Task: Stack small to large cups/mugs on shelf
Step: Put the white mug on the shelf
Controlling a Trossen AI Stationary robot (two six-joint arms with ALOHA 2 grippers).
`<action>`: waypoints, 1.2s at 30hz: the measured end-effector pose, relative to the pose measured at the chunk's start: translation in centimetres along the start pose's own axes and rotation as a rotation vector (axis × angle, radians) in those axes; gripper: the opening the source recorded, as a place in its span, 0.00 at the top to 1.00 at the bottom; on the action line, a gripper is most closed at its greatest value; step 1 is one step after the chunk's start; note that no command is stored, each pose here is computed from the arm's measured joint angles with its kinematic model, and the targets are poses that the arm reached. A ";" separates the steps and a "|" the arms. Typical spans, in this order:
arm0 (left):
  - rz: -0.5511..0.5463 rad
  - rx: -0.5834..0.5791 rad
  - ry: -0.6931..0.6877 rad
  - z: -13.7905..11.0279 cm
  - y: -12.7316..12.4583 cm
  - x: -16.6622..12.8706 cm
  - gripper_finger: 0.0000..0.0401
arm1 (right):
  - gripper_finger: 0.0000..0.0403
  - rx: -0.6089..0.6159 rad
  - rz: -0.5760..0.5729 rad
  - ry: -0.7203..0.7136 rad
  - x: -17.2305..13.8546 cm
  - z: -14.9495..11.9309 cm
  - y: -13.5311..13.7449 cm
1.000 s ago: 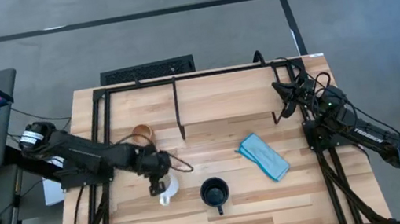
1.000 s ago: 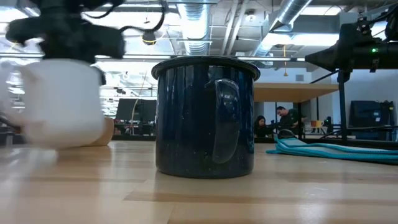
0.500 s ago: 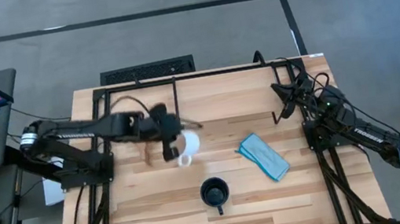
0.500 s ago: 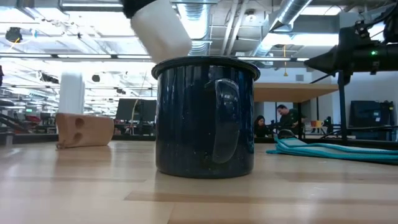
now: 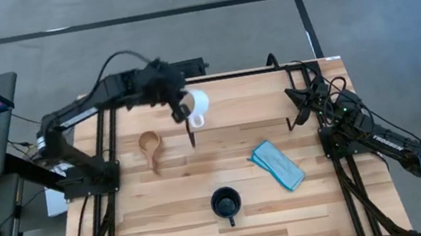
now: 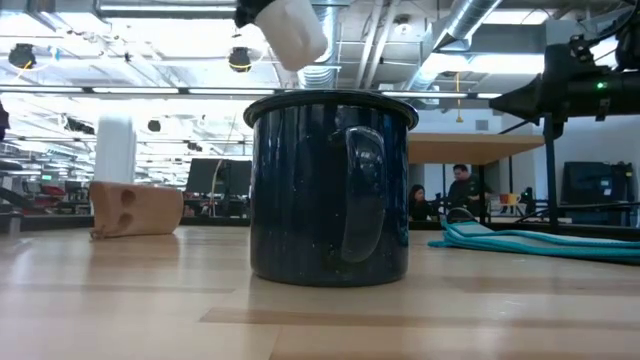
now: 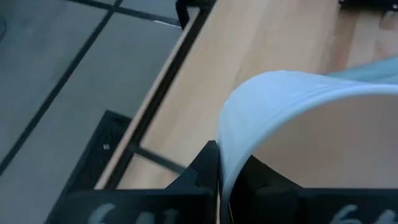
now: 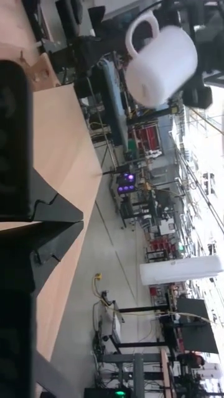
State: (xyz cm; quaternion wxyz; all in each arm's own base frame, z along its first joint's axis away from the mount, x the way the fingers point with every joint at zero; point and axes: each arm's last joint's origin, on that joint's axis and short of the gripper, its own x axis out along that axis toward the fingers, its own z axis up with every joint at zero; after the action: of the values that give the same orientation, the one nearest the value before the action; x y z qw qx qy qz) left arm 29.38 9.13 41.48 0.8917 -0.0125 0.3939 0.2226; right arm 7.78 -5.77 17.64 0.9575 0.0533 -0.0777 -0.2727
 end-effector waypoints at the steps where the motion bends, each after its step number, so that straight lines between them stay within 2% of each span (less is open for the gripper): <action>1: -0.003 0.005 0.026 0.6 0.3 0.3 1.00 | 0.94 0.000 0.001 0.000 0.0 0.0 0.0; 5: 0.007 0.032 0.102 2.9 1.2 2.2 1.00 | 0.94 0.001 0.000 0.003 0.0 0.0 0.0; 10: -0.020 0.040 0.224 4.5 1.9 4.3 1.00 | 0.94 0.001 0.000 0.003 0.0 0.0 0.0; 14: -0.080 0.056 0.335 3.4 2.3 7.1 1.00 | 0.94 0.001 0.000 0.002 0.0 0.0 0.0; 19: -0.055 0.022 0.467 2.4 3.0 10.4 1.00 | 0.94 0.002 0.006 0.007 0.0 -0.1 0.1; 27: -0.110 0.041 0.476 2.2 2.8 13.1 1.00 | 0.94 0.002 0.005 0.010 0.0 -0.1 0.1; 36: -0.120 0.072 0.457 2.4 2.8 13.4 1.00 | 0.94 0.002 0.004 0.012 0.0 -0.1 0.0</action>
State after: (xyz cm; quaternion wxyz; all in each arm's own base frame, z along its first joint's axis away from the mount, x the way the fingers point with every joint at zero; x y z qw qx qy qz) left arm 37.83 17.33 34.02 0.7909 -0.0543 0.5917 0.1463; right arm 7.84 -5.73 17.53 0.9585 0.0555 -0.0721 -0.2702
